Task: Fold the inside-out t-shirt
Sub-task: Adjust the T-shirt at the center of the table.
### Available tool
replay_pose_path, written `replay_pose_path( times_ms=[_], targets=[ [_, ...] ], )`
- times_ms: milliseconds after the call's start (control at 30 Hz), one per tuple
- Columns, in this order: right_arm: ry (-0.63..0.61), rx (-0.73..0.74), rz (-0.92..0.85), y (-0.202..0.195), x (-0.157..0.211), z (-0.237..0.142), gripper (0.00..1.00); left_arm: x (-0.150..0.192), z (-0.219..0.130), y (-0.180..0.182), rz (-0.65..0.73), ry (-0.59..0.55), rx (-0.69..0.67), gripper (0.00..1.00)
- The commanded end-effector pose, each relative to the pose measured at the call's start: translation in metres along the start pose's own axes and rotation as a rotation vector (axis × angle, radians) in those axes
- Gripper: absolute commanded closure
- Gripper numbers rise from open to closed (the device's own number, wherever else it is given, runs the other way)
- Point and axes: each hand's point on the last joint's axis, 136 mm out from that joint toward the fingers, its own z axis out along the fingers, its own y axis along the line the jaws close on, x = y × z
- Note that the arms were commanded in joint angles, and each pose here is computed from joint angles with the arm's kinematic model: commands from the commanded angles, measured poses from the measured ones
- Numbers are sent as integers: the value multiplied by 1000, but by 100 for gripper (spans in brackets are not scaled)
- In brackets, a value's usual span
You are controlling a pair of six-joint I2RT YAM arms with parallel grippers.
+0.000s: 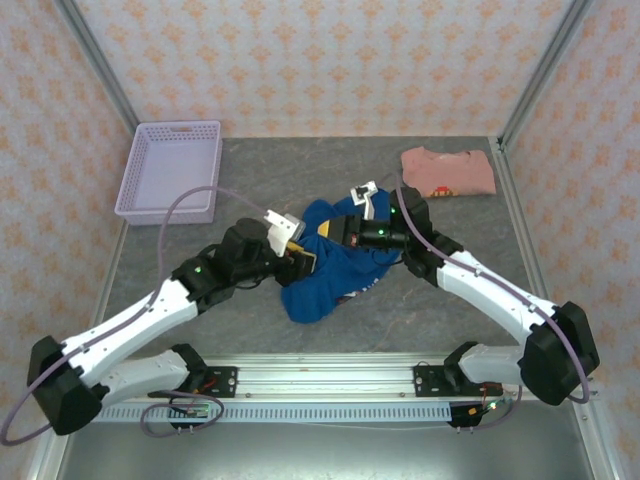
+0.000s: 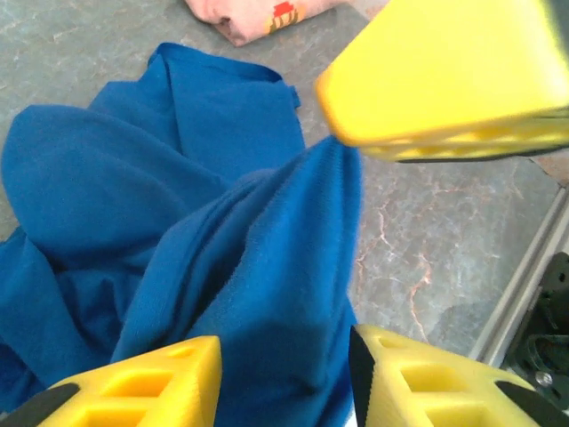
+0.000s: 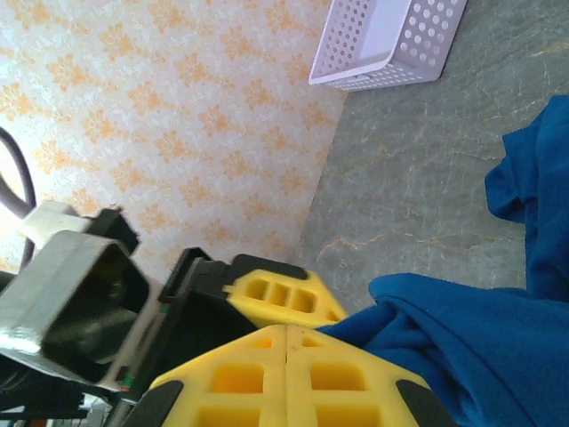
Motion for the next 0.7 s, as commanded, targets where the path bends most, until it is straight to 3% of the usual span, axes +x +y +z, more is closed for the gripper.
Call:
replay_pose_path(
  times_ms=[0, 133, 200, 267, 333, 367, 533, 667],
  targets=[
    [-16, -73, -11, 24, -12, -3, 100, -19, 11, -1, 31, -30, -9, 70],
    [-47, -19, -7, 14, -15, -9, 100, -32, 19, -18, -19, -41, 98, 100],
    [-69, 107, -28, -5, -15, -18, 100, -37, 14, -30, -104, -57, 225, 100],
    [-119, 375, -114, -35, -20, -43, 100, -47, 4, -37, -237, -84, 359, 100],
    [-163, 526, -233, -44, -22, -66, 82, -47, -1, -39, -336, -77, 423, 100],
    [-175, 549, -318, -40, -20, -73, 77, -45, -3, -38, -363, -61, 428, 100],
    [-121, 365, -627, -1, 24, -66, 67, -45, -14, -44, -392, -45, 453, 100],
    [-45, 364, -607, -18, 40, -50, 62, -46, -17, -44, -373, -46, 446, 100]
  ],
)
